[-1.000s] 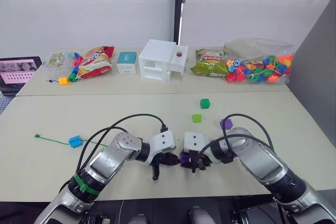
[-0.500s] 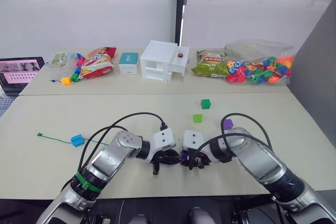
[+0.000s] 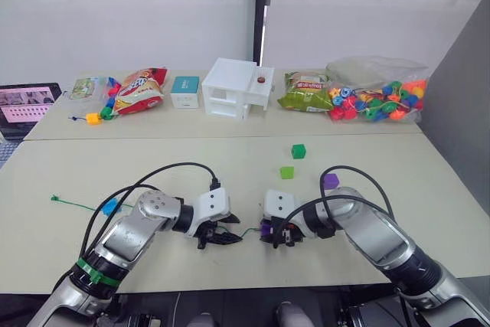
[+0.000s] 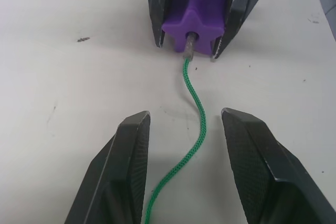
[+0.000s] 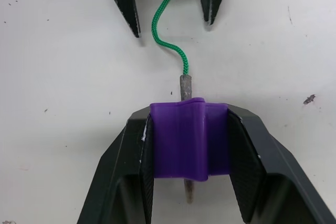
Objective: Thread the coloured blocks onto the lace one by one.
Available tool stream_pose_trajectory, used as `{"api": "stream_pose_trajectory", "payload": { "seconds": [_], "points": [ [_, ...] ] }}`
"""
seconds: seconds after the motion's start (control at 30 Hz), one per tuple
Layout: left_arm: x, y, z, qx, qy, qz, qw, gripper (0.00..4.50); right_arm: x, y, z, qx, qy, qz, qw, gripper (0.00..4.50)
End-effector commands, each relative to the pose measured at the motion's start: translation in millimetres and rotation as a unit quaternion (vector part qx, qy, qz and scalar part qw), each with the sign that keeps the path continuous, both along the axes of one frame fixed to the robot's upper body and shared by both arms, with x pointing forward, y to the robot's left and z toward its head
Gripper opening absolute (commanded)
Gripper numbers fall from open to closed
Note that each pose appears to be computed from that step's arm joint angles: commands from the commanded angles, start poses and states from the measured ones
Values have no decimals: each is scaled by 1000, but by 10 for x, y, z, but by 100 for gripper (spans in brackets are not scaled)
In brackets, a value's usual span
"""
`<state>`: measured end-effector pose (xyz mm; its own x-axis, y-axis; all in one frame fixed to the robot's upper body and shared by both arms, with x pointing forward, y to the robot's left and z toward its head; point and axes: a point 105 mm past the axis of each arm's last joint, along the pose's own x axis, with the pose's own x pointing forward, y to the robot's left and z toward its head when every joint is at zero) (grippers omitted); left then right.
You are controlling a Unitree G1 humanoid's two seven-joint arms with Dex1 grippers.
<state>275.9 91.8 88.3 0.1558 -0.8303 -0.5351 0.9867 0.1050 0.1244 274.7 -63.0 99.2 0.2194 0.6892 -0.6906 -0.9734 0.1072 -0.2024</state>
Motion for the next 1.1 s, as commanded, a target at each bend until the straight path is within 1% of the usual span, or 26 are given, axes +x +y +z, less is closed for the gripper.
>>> {"api": "stream_pose_trajectory", "payload": {
  "seconds": [0.03, 0.17, 0.27, 0.3, 0.43, 0.63, 0.73, 0.97, 1.07, 1.1],
  "points": [
    [10, -12, 29, -7, -19, -5, 1000, 229, -20, 25, 28, 1, -5, 7, 1000, 136],
    [7, -43, 5, -16, -13, -8, 1000, 116, -22, 13, 31, -1, -5, 6, 1000, 136],
    [-16, -66, 3, -19, -11, -15, 1000, 12, -19, 8, 35, -1, -5, 5, 1000, 136],
    [-20, -76, 3, -20, -12, -17, 1000, 0, -18, 7, 35, -1, -5, 5, 1000, 136],
    [-22, -147, 32, -31, -19, -23, 999, 0, -19, 5, 33, -1, -5, 3, 1000, 136],
    [5, -346, 119, -52, -31, -34, 998, 0, -26, 10, 32, -1, -3, 2, 1000, 136],
    [10, -422, 122, -55, -33, -36, 997, 0, -30, 16, 31, 0, -3, 3, 1000, 136],
    [1, -360, 82, -37, -26, -28, 999, 0, -23, 21, 29, -1, -3, 1, 1000, 136],
    [15, -320, 134, -46, -22, -16, 999, 0, -13, 25, 31, 1, -3, -2, 1000, 136],
    [33, -309, 151, -46, -28, -11, 999, 25, -5, 29, 41, 3, -4, -4, 1000, 136]
  ]
}}
